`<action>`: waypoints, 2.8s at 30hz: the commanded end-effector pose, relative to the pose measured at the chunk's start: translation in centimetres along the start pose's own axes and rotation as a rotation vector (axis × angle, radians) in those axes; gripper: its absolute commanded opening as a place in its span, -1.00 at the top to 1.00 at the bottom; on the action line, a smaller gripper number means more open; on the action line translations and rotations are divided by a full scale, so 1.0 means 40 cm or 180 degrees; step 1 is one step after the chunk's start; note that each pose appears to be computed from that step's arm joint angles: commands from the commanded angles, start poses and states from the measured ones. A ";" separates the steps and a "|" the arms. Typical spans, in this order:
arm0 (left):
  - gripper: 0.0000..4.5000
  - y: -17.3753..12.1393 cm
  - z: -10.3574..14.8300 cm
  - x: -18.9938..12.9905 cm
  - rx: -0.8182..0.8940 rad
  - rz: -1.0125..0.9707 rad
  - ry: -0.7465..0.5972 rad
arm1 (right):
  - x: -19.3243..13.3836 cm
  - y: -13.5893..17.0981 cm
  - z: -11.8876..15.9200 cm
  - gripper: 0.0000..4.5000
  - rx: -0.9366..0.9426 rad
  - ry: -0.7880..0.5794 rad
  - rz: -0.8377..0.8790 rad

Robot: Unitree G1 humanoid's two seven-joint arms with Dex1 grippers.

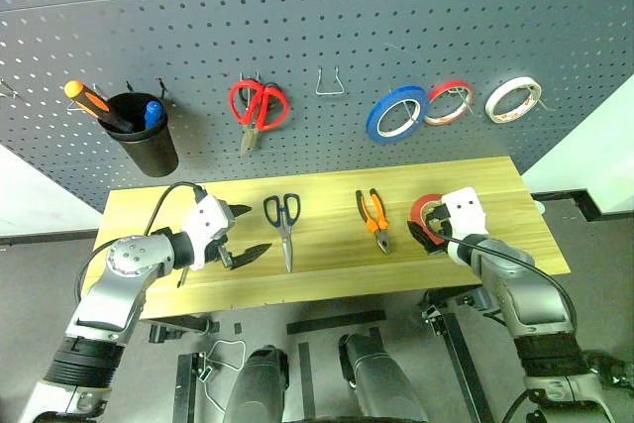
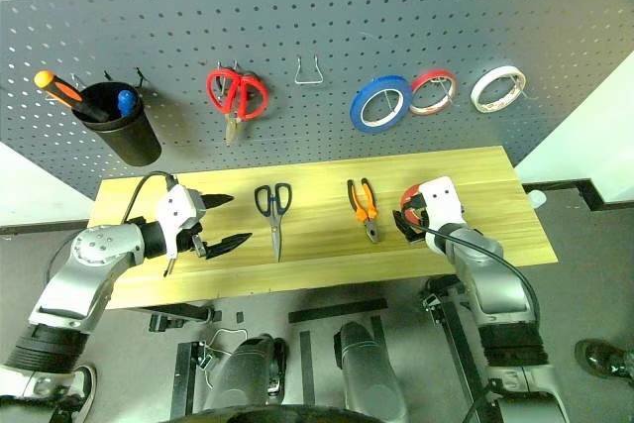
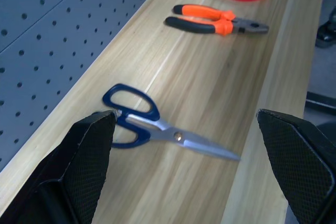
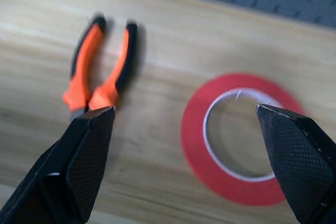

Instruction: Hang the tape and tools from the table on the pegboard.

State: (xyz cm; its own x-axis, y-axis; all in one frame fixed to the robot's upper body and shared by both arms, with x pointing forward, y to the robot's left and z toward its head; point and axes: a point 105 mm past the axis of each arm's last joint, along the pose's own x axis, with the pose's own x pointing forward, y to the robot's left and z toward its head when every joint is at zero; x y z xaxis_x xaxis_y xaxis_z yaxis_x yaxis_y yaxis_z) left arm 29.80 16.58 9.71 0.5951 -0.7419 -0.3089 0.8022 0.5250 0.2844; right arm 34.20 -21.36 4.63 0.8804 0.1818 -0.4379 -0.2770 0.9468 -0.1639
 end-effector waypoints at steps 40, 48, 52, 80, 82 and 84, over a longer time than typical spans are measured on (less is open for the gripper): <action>-0.99 -0.040 0.024 -0.085 -0.0021 0.0105 0.0186 | 0.081 -0.028 0.021 -1.00 0.0123 0.0187 0.0427; -0.99 -0.042 0.014 -0.076 -0.0095 0.0105 0.0131 | 0.044 -0.007 0.026 -1.00 0.0174 0.0026 0.0618; -0.99 -0.034 -0.009 -0.084 -0.0192 0.0155 0.0145 | 0.004 0.037 0.041 -1.00 0.0177 -0.0172 0.0983; -0.99 -0.049 0.000 -0.083 -0.0164 0.0050 0.0137 | 0.036 -0.079 0.027 -1.00 0.0008 0.0033 0.0059; -0.99 -0.049 0.004 -0.084 -0.0157 0.0045 0.0133 | 0.038 -0.086 0.024 -1.00 -0.0003 0.0080 0.0036; -0.99 -0.049 0.014 -0.083 -0.0126 0.0017 0.0111 | 0.042 -0.091 0.014 -1.00 -0.0006 0.0177 0.0013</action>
State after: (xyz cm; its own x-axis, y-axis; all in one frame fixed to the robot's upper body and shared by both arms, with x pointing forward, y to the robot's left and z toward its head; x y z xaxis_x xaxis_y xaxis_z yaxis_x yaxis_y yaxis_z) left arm 26.51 18.06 9.55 0.6076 -0.7081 -0.3597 0.7929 0.5672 0.2229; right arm 36.87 -23.80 4.88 0.8580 0.1922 -0.4763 -0.2907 0.9463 -0.1417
